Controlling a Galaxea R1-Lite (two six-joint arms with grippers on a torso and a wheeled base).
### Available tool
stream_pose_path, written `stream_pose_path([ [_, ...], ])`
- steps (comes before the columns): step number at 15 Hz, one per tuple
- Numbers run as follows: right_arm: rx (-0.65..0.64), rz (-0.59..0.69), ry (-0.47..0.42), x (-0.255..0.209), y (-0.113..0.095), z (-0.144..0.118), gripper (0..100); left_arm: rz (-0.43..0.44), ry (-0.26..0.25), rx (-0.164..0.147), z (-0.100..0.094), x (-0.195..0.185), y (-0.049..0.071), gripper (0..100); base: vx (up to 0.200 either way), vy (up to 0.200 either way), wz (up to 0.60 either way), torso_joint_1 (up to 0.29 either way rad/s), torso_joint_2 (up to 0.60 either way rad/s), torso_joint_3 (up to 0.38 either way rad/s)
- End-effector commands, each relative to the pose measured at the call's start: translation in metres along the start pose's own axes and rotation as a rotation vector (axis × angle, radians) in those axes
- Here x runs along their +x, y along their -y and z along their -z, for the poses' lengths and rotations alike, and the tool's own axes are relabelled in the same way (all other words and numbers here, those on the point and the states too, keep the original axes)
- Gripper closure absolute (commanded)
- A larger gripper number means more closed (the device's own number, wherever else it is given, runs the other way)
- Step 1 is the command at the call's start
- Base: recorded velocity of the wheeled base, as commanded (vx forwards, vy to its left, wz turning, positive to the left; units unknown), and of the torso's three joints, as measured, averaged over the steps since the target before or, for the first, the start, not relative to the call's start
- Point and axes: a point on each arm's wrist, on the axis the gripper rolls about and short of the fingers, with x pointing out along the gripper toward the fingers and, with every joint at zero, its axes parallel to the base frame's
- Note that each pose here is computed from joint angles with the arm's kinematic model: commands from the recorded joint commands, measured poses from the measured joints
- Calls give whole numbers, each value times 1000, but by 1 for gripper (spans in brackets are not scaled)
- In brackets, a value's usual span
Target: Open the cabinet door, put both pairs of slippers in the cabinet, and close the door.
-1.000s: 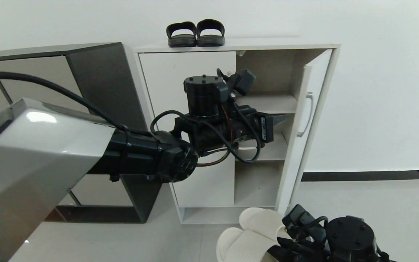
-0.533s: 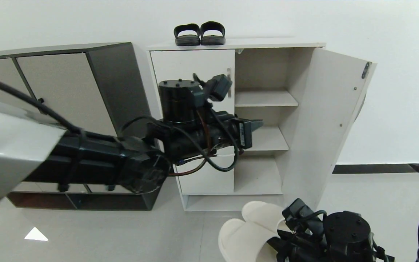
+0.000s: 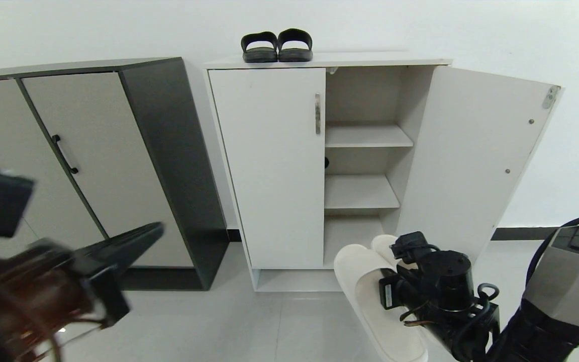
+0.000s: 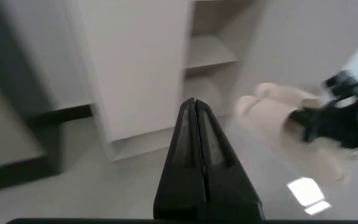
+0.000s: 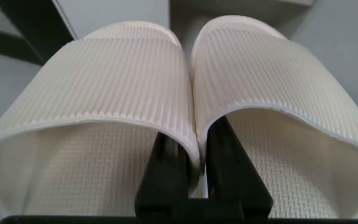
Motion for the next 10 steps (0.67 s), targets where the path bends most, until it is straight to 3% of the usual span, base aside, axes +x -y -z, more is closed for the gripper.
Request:
stream_pose_path([
  [1, 13, 19, -1, 11, -1, 0, 100, -424, 64, 35, 76, -115, -31, 100, 0, 0, 0, 0, 0, 0],
  [4, 21, 22, -5, 12, -2, -1, 100, -722, 59, 27, 118, -148, -21, 100, 0, 0, 0, 0, 0, 0],
  [6, 21, 23, -9, 12, -2, 0, 100, -823, 56, 4, 132, -143, -26, 100, 0, 0, 0, 0, 0, 0],
  [7, 21, 24, -10, 12, -2, 0, 100, -767, 63, 15, 136, -142, -26, 100, 0, 0, 0, 0, 0, 0],
  [8, 21, 21, -9, 12, -2, 0, 100, -616, 108, 28, 137, -143, -23, 100, 0, 0, 0, 0, 0, 0],
  [9, 21, 21, -9, 12, -2, 0, 100, -479, 111, 23, 138, -141, -21, 100, 0, 0, 0, 0, 0, 0],
  [10, 21, 19, -8, 12, -3, 0, 100, -409, 76, 17, 141, -140, -20, 100, 0, 0, 0, 0, 0, 0],
])
